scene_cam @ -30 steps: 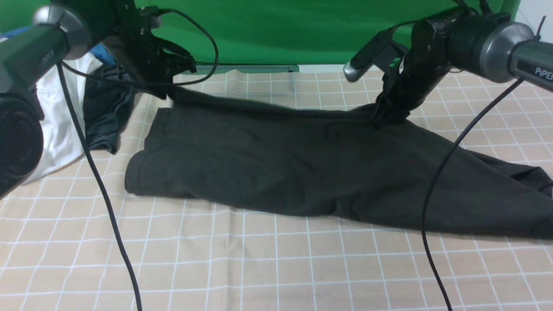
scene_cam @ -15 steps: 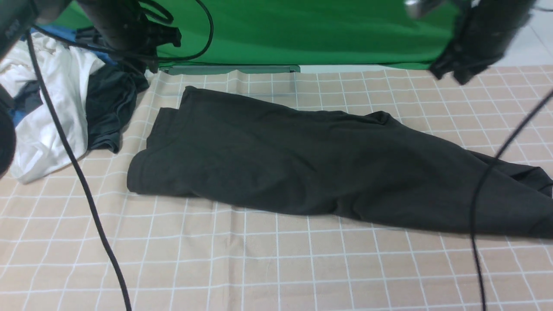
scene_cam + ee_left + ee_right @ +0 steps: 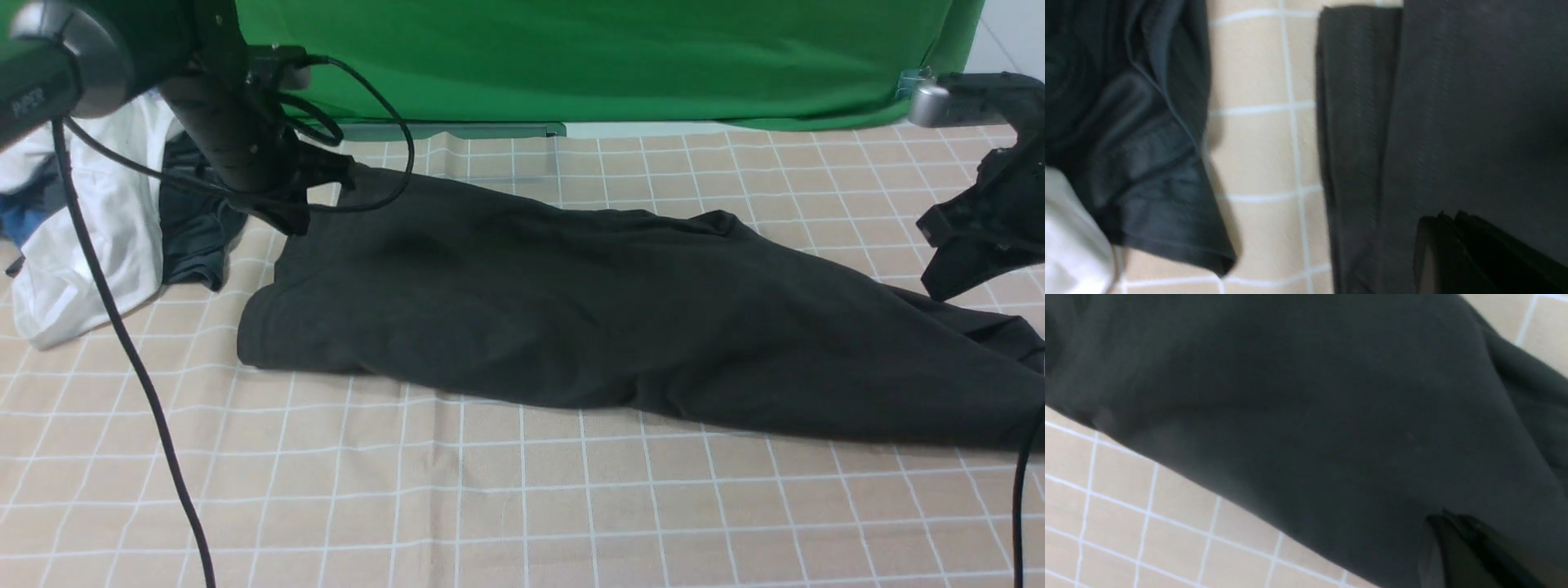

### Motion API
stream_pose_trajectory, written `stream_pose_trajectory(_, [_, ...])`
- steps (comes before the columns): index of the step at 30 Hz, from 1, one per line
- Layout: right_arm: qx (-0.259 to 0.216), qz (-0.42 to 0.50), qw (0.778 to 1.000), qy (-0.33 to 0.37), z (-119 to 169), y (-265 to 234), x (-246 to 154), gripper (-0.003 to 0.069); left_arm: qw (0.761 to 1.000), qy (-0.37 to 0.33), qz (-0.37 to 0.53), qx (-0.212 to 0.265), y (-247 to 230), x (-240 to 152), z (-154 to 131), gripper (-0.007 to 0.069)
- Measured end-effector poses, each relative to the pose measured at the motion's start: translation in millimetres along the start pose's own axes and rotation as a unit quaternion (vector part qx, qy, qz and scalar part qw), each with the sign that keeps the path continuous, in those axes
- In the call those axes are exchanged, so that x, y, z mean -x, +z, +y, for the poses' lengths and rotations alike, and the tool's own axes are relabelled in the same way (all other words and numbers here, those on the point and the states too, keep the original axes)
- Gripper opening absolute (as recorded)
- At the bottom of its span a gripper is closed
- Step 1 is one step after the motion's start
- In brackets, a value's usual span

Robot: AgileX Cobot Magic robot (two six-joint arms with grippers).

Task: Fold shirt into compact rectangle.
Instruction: 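Pull the folded dark garment lengthwise by its ends to straighten it flat on the table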

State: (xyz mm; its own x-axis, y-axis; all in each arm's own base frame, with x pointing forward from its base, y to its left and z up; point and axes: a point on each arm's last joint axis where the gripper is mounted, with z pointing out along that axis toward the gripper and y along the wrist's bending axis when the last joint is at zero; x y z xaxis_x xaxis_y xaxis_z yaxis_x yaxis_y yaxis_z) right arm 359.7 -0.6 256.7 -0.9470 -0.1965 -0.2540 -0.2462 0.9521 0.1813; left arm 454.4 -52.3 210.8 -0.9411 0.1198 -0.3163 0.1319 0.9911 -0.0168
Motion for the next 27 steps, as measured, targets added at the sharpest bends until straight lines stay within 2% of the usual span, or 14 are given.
stream_pose_trajectory(9, [0.001, -0.027, 0.999, -0.039, 28, 5, 10, 0.0035, 0.997, 0.004, 0.077, 0.001, 36, -13, 1, 0.0380])
stream_pose_trajectory(13, [0.003, -0.035, 0.998, -0.057, 40, 8, 13, 0.0035, 0.996, 0.011, 0.082, -0.015, 39, -15, -2, 0.0437])
stream_pose_trajectory(15, [0.004, -0.041, 0.997, -0.065, 46, 9, 15, 0.0035, 0.996, 0.015, 0.082, -0.023, 39, -15, -3, 0.0427])
stream_pose_trajectory(18, [0.005, -0.044, 0.996, -0.074, 53, 11, 16, 0.0035, 0.996, 0.015, 0.088, -0.027, 40, -16, -4, 0.0338])
stream_pose_trajectory(24, [0.007, -0.043, 0.996, -0.082, 58, 12, 17, 0.0035, 0.994, 0.044, 0.095, -0.033, 40, -17, -4, 0.0055])
stream_pose_trajectory(27, [0.007, -0.043, 0.996, -0.082, 58, 12, 17, 0.0035, 0.993, 0.049, 0.100, -0.033, 39, -18, -4, 0.0033])
